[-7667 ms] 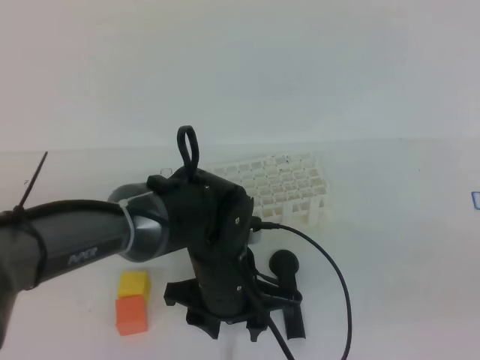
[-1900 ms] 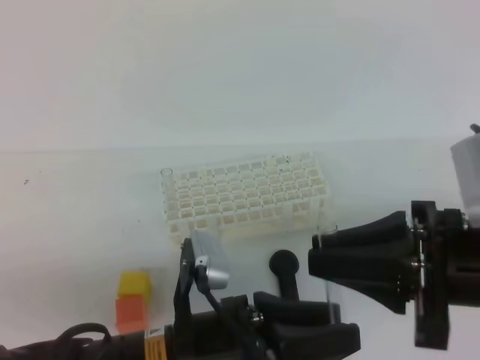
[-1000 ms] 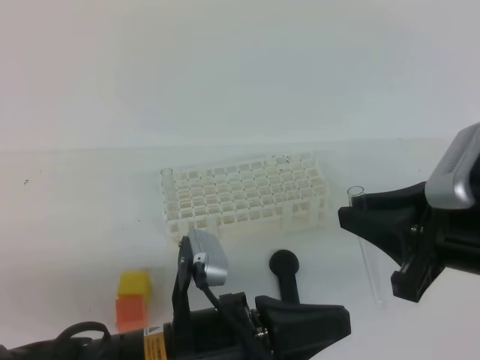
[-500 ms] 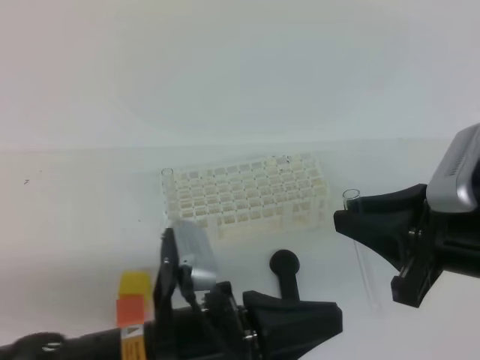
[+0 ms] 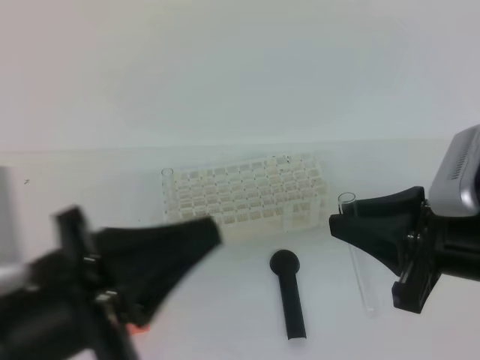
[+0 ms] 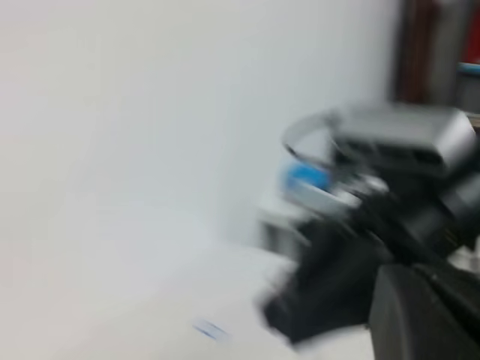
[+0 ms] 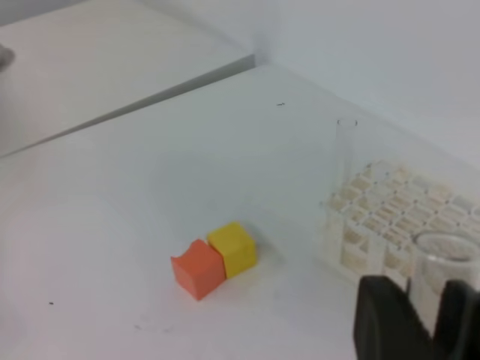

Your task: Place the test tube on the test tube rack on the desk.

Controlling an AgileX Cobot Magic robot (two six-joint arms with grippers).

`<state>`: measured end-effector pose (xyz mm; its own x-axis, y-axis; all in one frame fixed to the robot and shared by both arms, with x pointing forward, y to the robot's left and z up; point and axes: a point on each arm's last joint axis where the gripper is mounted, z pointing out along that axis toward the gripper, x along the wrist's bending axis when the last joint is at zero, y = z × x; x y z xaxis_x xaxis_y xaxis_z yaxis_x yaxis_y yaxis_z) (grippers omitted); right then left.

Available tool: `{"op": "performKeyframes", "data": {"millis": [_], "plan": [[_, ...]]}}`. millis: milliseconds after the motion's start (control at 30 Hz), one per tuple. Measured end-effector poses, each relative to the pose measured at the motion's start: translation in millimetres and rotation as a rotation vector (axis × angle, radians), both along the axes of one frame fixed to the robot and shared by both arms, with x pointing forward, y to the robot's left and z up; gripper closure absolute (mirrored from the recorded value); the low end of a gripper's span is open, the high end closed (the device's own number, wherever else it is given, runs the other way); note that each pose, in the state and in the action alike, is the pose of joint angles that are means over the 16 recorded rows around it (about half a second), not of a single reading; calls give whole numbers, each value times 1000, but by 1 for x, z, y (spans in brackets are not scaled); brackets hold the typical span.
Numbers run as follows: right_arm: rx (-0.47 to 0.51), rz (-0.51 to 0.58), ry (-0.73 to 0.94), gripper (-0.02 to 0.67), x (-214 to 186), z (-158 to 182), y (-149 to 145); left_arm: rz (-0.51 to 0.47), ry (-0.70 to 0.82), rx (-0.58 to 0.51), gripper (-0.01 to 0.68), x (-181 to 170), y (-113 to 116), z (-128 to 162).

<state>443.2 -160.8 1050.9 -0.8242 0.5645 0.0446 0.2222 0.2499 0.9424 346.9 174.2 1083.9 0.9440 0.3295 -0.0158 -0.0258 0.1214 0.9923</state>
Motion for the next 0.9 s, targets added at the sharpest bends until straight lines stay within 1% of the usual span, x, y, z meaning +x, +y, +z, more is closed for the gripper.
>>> {"op": "performKeyframes", "data": {"millis": [100,233,367,500,600,700,800,900], "plan": [[4,8,0,524,-1,0,0,110,-75,0,674,-3,19,5],[7,15,-1,524,-1,0,1,261,-134,14,674,-8,41,1],[9,20,-1,524,-1,1,1,397,-141,34,674,-16,55,-14],[13,27,-1,524,-2,1,2,507,-115,74,674,-24,64,-40],[16,33,0,524,-2,1,2,552,-109,137,674,-32,68,-61],[19,39,0,524,-3,1,2,568,-141,217,674,-41,69,-78],[22,44,0,524,-3,2,3,559,-207,312,674,-49,69,-92],[23,47,0,524,-3,2,3,529,-292,403,674,-57,68,-102]]}}
